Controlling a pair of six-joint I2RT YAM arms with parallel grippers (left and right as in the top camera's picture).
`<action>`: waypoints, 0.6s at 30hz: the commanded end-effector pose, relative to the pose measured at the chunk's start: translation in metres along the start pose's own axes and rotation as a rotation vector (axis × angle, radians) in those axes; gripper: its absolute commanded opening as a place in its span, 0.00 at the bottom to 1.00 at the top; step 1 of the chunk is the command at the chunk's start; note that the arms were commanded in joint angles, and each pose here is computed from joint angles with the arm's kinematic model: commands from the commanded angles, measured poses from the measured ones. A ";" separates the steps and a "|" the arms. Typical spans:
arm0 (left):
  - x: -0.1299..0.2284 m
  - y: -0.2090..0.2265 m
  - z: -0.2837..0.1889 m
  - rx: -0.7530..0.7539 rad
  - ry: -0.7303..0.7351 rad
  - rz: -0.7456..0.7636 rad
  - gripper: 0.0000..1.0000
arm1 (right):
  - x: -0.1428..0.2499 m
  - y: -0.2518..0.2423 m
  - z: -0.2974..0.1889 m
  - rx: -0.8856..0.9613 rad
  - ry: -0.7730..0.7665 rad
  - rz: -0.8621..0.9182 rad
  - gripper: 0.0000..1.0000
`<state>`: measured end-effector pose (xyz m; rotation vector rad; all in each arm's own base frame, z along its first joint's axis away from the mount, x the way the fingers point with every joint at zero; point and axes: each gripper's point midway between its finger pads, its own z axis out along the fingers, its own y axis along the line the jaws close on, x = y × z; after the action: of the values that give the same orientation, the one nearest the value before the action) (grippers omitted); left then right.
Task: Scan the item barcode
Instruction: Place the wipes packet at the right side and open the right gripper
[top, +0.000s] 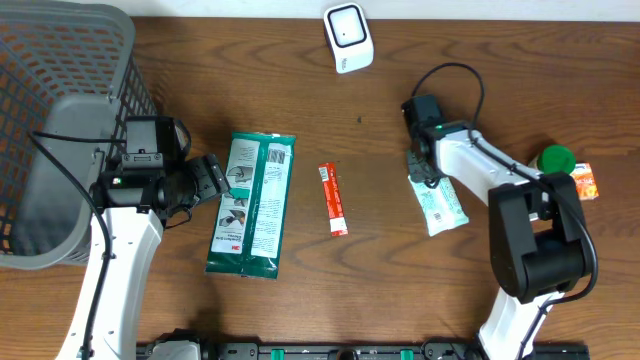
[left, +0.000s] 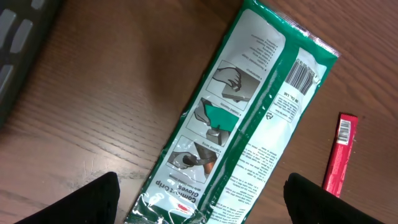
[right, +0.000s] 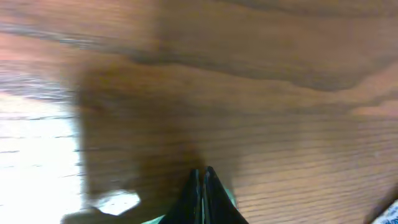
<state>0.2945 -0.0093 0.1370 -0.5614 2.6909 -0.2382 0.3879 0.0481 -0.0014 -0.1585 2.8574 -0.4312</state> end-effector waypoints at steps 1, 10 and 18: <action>-0.003 0.000 -0.002 -0.004 -0.007 0.000 0.85 | 0.001 0.001 -0.006 -0.037 0.000 -0.004 0.01; -0.003 0.000 -0.002 -0.004 -0.007 0.000 0.85 | -0.020 0.050 -0.076 -0.293 -0.151 -0.042 0.07; -0.003 0.000 -0.002 -0.004 -0.007 0.000 0.85 | 0.005 0.103 -0.102 -0.478 -0.109 -0.164 0.22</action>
<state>0.2945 -0.0093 0.1370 -0.5614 2.6909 -0.2382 0.3676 0.1534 0.0670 -0.4074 2.7528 0.1278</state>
